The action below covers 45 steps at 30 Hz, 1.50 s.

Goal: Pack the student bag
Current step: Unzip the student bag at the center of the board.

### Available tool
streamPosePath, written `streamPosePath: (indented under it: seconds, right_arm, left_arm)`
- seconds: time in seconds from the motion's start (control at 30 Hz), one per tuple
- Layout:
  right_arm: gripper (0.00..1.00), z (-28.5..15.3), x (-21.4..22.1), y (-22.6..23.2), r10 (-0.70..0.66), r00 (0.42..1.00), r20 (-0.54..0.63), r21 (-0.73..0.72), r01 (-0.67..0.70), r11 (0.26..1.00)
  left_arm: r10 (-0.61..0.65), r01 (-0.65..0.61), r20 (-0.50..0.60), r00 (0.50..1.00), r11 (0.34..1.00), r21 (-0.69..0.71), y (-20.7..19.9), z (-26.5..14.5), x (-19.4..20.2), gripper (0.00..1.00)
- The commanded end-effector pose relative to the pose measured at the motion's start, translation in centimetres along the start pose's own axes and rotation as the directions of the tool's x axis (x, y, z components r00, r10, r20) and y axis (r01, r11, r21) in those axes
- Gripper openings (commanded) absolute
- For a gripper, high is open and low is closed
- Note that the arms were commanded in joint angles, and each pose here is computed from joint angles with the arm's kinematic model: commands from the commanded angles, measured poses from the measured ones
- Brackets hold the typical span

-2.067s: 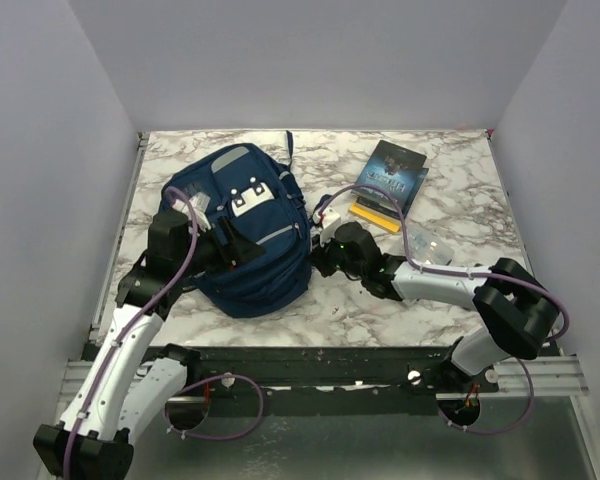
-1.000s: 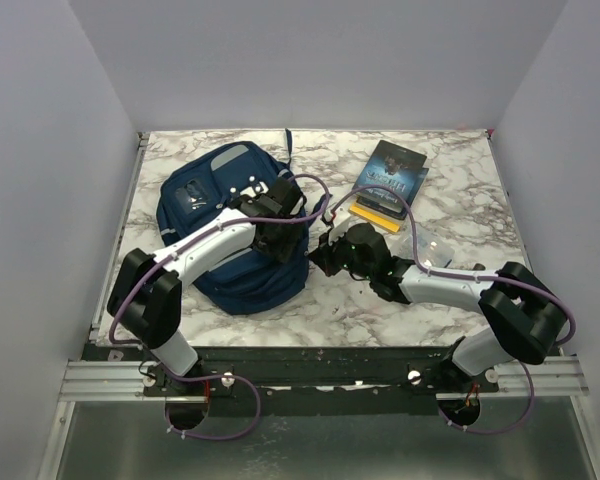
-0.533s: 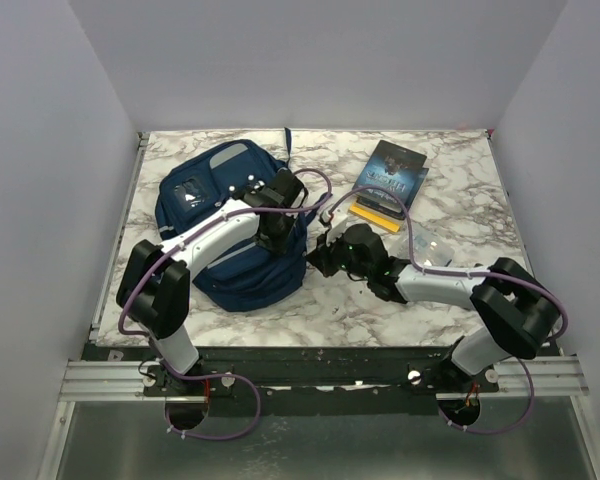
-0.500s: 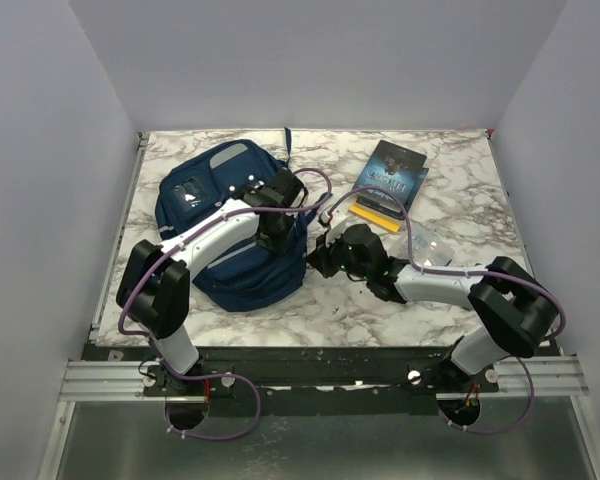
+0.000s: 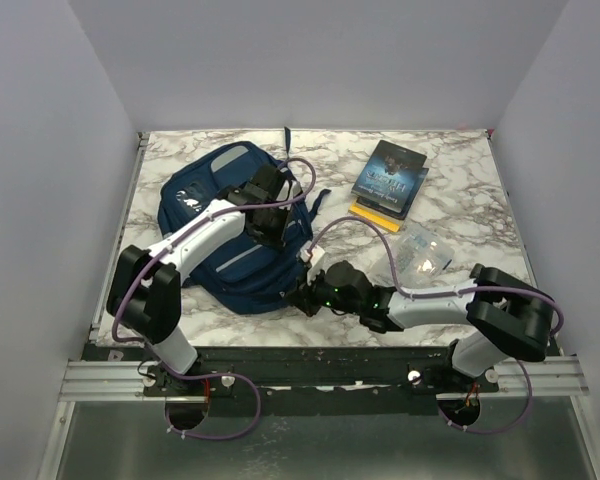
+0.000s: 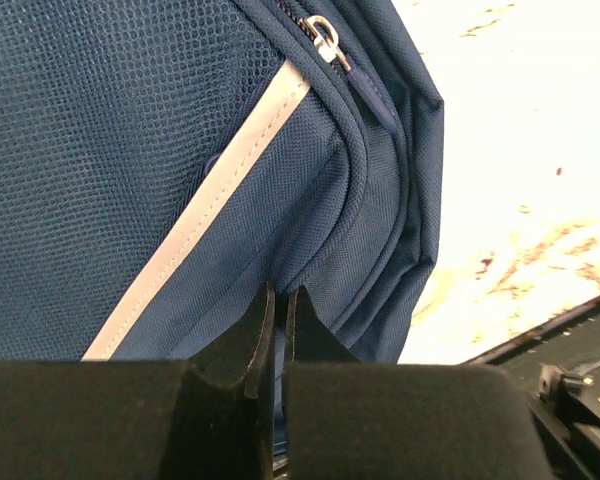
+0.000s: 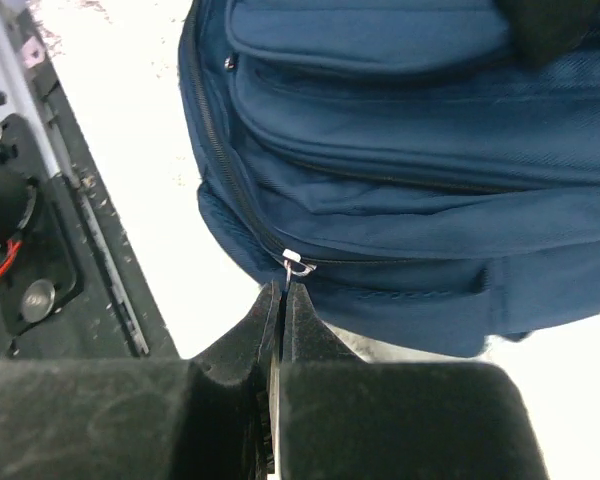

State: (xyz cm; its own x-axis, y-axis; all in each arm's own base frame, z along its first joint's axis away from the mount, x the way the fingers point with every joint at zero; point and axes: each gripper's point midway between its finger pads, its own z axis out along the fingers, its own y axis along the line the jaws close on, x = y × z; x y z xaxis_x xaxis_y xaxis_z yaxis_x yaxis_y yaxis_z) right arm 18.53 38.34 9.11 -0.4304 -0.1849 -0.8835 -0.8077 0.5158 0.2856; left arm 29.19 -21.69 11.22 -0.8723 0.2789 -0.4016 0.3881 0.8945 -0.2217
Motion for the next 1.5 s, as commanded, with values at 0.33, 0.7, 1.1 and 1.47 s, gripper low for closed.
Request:
streamPosePath:
  seconds: [0.33, 0.7, 1.1, 1.47]
  right_arm:
    - [0.0, -3.4, 0.5, -3.1, 0.091, 0.993, 0.072, 0.123, -0.1, 0.987]
    - [0.0, -4.5, -0.7, -2.6, 0.092, 0.99, 0.109, 0.089, -0.102, 0.991]
    - [0.01, -5.1, -0.4, -2.6, 0.091, 0.99, 0.112, 0.085, -0.101, 0.991]
    - [0.01, -4.9, -0.7, -0.7, -0.025, 0.997, 0.079, 0.047, 0.022, 0.999]
  left_arm:
    - [-0.068, 0.025, 0.229, 0.971, 0.983, 0.184, -2.0, -3.9, -3.7, 0.0]
    - [0.108, -0.087, 0.09, 0.99, 0.974, -0.208, 1.2, 0.0, -0.6, 0.52]
    - [0.233, -0.226, -0.043, 0.972, 0.855, -0.466, 3.1, 1.8, -1.0, 0.44]
    - [0.166, -0.148, 0.233, 0.958, 0.985, -0.092, -4.9, -4.7, -6.2, 0.0]
